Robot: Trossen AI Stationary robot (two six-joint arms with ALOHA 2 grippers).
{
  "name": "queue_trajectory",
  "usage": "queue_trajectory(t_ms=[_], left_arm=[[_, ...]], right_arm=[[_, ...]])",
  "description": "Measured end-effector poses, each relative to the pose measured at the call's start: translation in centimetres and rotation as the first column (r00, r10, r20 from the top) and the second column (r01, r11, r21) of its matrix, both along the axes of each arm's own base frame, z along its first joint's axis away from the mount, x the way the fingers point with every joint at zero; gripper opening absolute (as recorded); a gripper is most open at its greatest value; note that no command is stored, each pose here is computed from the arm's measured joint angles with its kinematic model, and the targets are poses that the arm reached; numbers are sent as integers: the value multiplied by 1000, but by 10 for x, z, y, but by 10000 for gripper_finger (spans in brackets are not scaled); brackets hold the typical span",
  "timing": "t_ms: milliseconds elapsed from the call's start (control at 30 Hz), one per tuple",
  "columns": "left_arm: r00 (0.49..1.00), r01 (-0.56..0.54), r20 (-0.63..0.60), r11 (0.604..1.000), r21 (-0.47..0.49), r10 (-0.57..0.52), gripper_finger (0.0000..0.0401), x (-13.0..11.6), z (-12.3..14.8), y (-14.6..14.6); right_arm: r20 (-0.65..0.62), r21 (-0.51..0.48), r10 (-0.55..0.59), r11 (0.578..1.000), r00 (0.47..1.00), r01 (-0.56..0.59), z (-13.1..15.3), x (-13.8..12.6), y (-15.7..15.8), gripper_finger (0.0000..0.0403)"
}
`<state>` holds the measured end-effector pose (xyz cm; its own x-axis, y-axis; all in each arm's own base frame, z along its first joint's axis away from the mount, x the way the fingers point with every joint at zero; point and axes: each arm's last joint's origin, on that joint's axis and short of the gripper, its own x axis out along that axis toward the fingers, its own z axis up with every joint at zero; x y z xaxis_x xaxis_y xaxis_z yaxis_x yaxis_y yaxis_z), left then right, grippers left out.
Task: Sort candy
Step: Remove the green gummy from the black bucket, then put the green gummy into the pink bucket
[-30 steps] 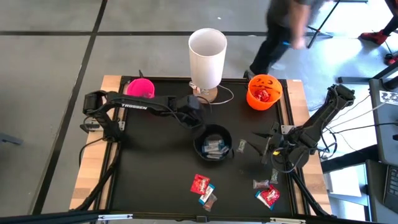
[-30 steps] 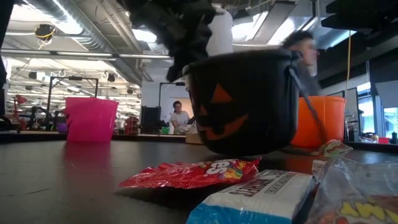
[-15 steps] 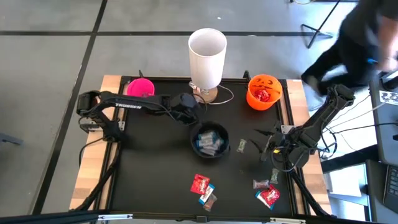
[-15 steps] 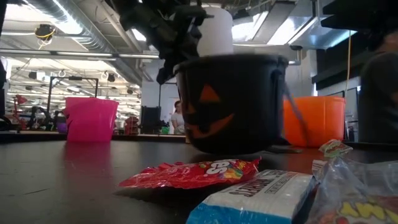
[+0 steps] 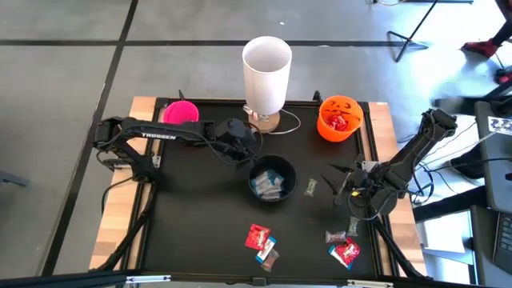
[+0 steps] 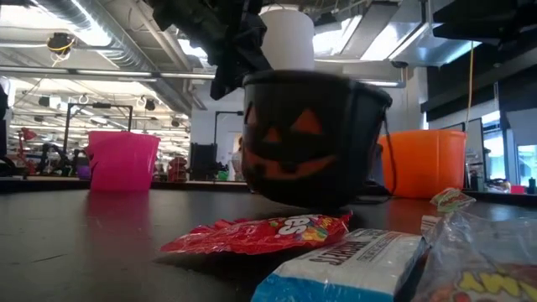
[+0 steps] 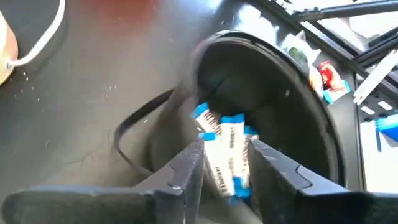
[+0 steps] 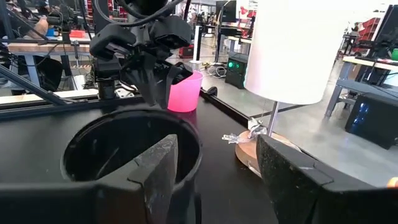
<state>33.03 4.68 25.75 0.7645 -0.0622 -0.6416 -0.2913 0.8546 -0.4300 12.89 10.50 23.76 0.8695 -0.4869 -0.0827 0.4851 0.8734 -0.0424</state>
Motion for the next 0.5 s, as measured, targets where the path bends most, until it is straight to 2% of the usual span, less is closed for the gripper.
queue_trajectory(t_ms=[200, 267, 367, 500], left_arm=[[1000, 26, -1, 1000, 7, -26, 145, 0, 0, 0], [999, 37, -15, 999, -17, -38, 154, -6, 3, 3], [1000, 18, 7, 999, -27, -18, 158, -20, 24, 11], [994, 14, 111, 998, 64, -21, 155, -42, 58, 7]], right_arm=[[-11, 15, 10, 1000, 1000, -10, 0, 4, -3, 217], [-18, 22, 21, 1000, 1000, -21, -1, 6, -4, 218], [-31, 36, 55, 998, 998, -54, -1, 8, -5, 218], [-48, 56, 95, 994, 994, -93, -2, 11, -7, 218]])
